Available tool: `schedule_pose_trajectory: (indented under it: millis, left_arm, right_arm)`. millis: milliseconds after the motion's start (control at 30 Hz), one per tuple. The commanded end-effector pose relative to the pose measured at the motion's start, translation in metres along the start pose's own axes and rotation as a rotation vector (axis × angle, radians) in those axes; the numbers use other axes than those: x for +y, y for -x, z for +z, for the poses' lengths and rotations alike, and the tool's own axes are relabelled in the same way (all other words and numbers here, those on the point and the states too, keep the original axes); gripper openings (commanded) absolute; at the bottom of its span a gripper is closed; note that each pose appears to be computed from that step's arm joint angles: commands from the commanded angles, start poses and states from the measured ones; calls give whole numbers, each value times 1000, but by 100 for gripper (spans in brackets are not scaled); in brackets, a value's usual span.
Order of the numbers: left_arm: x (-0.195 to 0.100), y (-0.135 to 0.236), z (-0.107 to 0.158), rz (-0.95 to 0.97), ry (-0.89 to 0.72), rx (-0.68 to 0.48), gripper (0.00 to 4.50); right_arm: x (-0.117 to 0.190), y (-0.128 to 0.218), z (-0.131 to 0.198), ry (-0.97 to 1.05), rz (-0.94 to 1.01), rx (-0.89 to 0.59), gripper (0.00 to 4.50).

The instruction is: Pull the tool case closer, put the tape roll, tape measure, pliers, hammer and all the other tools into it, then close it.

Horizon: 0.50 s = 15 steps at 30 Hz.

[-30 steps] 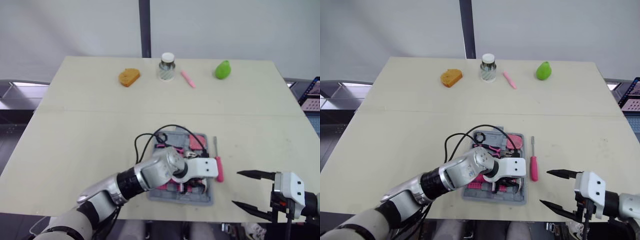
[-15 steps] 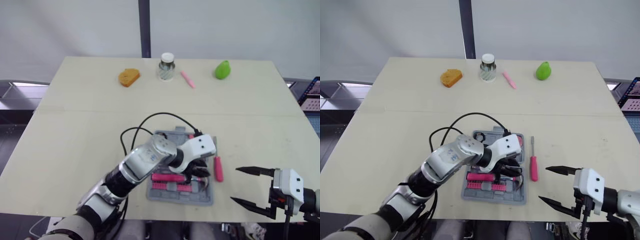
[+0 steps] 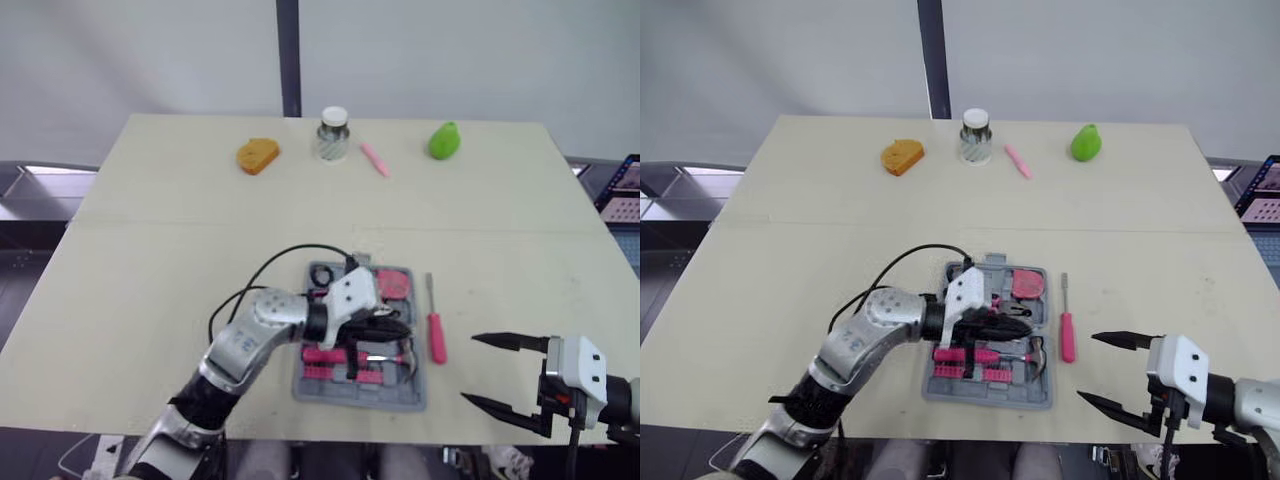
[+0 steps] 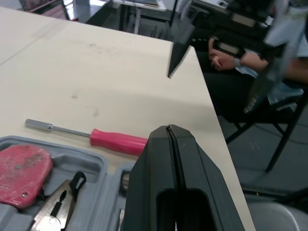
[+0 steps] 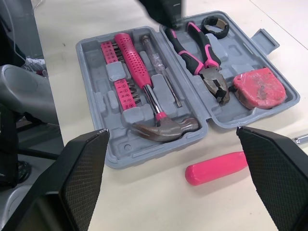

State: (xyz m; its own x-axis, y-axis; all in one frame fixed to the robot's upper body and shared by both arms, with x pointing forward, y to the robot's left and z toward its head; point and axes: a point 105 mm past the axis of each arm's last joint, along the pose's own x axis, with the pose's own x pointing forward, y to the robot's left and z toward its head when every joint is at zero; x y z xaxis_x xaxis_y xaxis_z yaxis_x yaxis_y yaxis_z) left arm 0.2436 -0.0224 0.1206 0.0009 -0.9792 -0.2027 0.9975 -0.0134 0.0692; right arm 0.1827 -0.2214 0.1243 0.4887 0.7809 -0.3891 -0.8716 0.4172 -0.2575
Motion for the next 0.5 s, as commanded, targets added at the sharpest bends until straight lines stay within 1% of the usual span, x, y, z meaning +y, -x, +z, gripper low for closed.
schedule_pose_trajectory:
  millis: [33,233,500]
  left_arm:
    - [-3,-1,-11,-9,-51,1,2]
    - [0,0,-31,23,-62,20,2]
    - [1,-1,-46,31,-59,40,2]
  right_arm:
    - [-2,1,6,19,-19,-21,450]
    - [-2,1,7,13,-28,-29,450]
    - [-1,3,7,9,-42,-23,450]
